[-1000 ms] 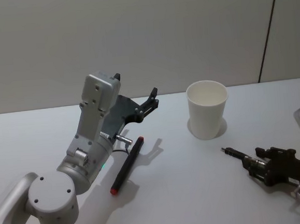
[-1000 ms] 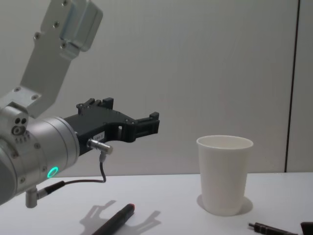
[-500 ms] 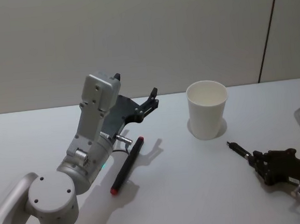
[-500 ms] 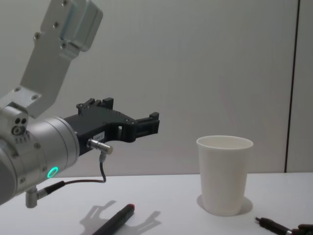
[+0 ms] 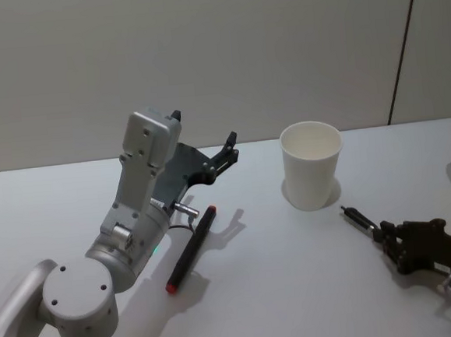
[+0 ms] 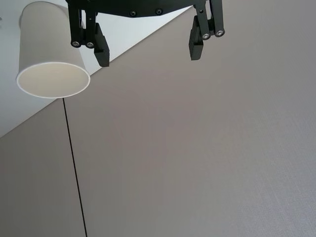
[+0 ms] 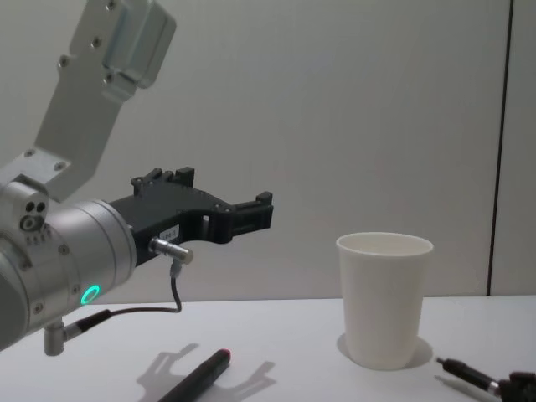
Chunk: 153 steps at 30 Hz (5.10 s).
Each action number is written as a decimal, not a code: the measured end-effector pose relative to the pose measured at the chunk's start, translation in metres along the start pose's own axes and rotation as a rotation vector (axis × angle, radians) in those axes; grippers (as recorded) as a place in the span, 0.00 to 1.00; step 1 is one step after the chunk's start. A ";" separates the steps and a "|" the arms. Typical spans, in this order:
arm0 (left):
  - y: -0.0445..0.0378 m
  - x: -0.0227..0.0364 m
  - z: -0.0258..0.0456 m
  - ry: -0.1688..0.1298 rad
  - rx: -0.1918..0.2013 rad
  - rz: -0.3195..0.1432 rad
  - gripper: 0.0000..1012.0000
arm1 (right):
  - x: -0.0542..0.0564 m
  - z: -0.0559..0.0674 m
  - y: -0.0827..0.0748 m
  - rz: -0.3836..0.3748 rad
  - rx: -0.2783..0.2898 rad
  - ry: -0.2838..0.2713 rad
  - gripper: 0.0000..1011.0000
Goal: Place the pen into the pen holder.
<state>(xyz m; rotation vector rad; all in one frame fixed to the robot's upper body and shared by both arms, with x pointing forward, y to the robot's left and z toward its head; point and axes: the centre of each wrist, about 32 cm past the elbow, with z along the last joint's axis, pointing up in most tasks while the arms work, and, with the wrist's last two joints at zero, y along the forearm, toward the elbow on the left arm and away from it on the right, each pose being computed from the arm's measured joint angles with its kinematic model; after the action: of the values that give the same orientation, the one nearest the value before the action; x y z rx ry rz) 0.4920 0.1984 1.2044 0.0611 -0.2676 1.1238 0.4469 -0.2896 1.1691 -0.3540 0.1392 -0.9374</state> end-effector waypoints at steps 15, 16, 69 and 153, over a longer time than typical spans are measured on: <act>0.0000 0.0000 0.0000 0.000 0.000 0.000 0.99 | 0.004 -0.005 -0.008 -0.031 0.183 0.041 0.10; 0.0000 0.0000 0.0000 0.000 0.000 0.000 0.99 | 0.004 -0.006 -0.009 -0.031 0.197 0.047 0.10; 0.0000 0.0000 0.0000 0.000 0.000 0.000 0.99 | 0.028 0.018 0.038 0.031 0.707 0.080 0.10; 0.0000 0.0000 0.0000 0.000 0.000 0.000 0.99 | 0.026 0.018 0.154 0.109 0.694 -0.027 0.10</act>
<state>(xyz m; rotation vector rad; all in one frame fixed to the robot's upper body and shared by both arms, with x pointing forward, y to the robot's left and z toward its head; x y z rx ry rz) 0.4920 0.1984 1.2044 0.0612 -0.2675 1.1238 0.5849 -0.2236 1.1321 0.2806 -0.1918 -0.8169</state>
